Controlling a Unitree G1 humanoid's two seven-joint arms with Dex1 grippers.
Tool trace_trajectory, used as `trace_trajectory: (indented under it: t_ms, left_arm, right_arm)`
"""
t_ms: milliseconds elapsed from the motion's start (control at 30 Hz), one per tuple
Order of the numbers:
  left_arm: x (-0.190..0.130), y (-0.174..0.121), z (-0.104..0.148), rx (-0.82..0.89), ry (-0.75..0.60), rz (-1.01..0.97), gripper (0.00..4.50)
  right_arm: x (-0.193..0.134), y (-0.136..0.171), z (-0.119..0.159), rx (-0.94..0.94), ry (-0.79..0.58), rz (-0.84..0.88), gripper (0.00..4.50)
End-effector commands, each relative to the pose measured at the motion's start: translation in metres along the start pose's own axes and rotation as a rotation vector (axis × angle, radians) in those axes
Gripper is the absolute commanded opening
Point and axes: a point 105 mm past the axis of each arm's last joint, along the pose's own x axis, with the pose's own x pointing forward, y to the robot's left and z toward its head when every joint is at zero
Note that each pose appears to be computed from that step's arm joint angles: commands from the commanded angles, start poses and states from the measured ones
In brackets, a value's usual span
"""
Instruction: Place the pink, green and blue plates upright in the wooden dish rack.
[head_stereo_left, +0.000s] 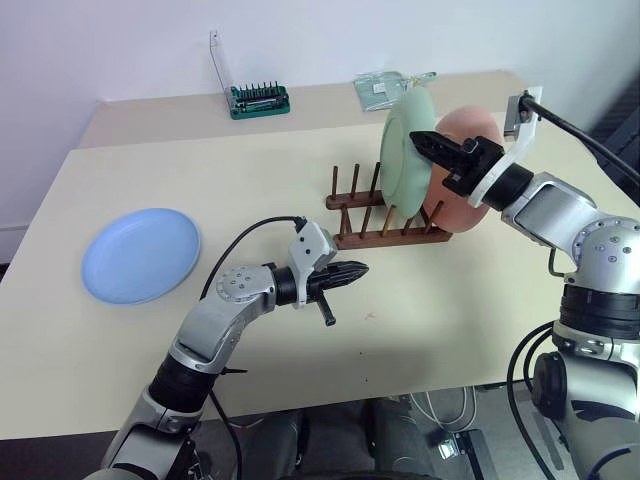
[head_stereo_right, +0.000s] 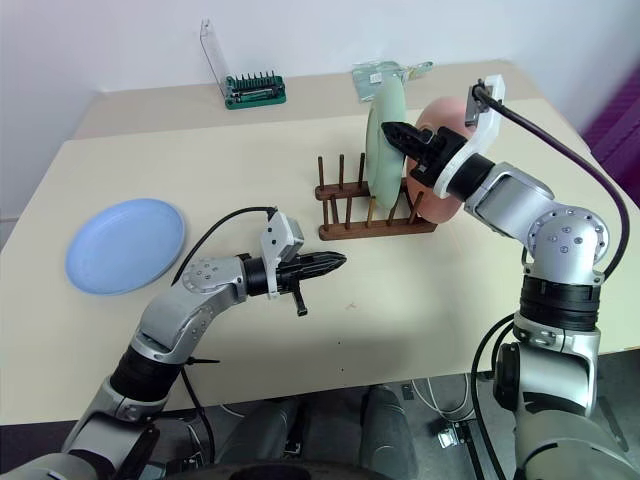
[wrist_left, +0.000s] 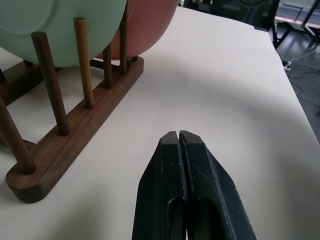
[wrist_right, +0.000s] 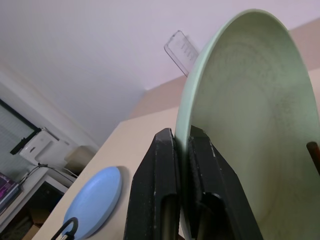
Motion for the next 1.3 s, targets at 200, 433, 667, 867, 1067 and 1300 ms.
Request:
trace_trajectory:
  t_ms: [200, 433, 667, 867, 1067, 1300]
  left_arm:
    - [-0.004, -0.002, 0.016, 0.008, -0.065, 0.003, 0.53]
    - [-0.079, 0.101, 0.068, -0.068, -0.326, 0.79, 3.86]
    - [-0.255, 0.148, 0.034, -0.208, -0.199, 1.936, 3.86]
    - [-0.288, 0.123, 0.003, -0.31, -0.06, 2.157, 3.86]
    - [-0.285, 0.097, -0.055, -0.635, 0.081, 2.173, 3.86]
    - [-0.275, 0.09, -0.084, -0.833, 0.083, 2.11, 2.48]
  right_arm:
    - [-0.004, 0.055, 0.038, -0.624, -0.1, 0.128, 2.53]
    - [-0.014, 0.083, 0.034, -1.031, -0.041, 0.242, 2.53]
    - [-0.011, 0.09, -0.006, -1.039, 0.072, 0.384, 2.53]
    - [-0.007, 0.086, -0.031, -1.018, 0.14, 0.439, 2.53]
    - [-0.008, 0.084, -0.043, -0.996, 0.159, 0.451, 2.53]
    - [-0.011, 0.082, -0.052, -0.99, 0.172, 0.442, 2.53]
